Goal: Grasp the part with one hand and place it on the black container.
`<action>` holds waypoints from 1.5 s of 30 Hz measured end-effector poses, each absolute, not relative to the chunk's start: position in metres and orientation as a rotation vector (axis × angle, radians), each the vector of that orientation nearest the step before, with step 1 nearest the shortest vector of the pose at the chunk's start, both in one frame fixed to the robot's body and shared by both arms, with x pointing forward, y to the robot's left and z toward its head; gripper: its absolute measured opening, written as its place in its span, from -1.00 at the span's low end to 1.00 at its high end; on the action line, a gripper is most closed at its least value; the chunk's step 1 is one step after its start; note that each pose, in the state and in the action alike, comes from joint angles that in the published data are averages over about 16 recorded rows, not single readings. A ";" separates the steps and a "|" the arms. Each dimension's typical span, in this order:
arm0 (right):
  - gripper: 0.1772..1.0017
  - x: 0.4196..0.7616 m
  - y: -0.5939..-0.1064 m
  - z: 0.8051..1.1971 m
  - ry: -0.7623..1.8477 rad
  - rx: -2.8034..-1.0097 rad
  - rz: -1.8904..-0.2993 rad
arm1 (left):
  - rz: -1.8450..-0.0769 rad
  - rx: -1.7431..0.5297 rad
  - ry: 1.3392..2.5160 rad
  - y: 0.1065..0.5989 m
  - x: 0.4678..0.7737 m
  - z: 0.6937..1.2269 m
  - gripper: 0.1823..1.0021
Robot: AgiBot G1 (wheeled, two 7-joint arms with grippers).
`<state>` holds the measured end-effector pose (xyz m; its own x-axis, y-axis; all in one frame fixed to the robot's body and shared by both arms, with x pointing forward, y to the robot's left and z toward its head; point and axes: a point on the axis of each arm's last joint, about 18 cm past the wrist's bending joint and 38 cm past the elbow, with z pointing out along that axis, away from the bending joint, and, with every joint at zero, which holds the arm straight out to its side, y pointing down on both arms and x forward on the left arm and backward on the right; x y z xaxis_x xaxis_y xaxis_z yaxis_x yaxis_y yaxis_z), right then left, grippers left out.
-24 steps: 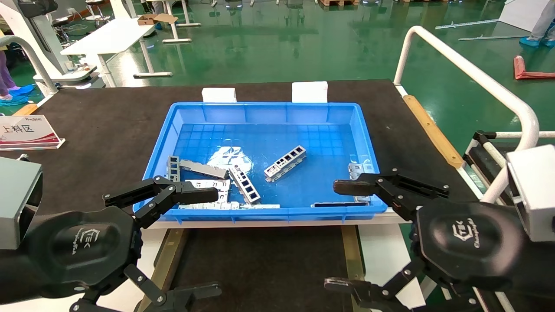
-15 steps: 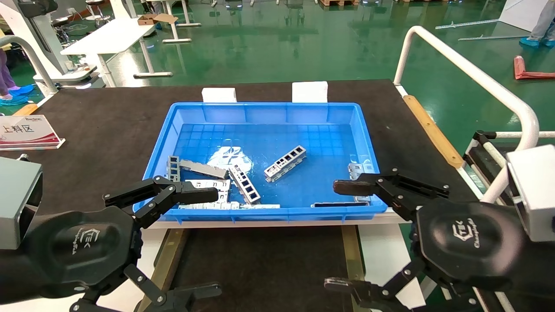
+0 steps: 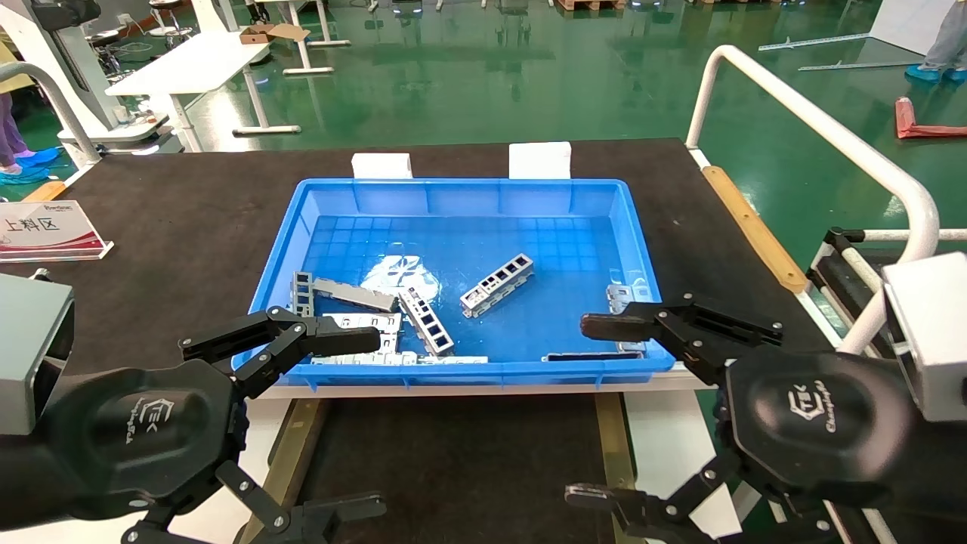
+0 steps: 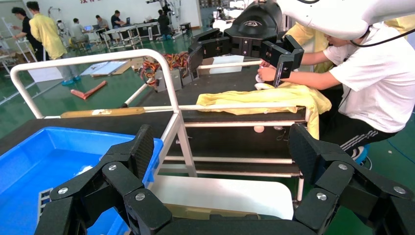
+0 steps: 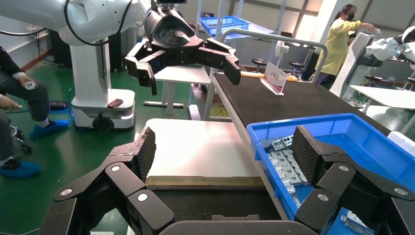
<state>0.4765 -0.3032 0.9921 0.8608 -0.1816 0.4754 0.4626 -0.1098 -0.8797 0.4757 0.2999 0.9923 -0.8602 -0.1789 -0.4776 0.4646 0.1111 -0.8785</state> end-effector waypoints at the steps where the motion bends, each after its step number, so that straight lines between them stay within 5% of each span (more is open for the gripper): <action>1: 1.00 0.476 -0.303 0.992 -0.226 -1.593 -0.553 | -1.799 0.277 1.923 0.300 0.476 0.992 1.00; 26: 1.00 0.477 -0.303 0.992 -0.226 -1.593 -0.552 | -1.775 0.242 1.919 0.297 0.489 0.991 1.00; 45: 1.00 0.477 -0.303 0.992 -0.226 -1.593 -0.552 | -1.707 0.101 1.931 0.269 0.561 0.985 1.00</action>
<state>0.4766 -0.3033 0.9921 0.8609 -0.1815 0.4753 0.4626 -0.1097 -0.8797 0.5612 0.2694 0.9848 -0.8432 -0.2988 -0.4469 0.4068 0.1887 -0.8938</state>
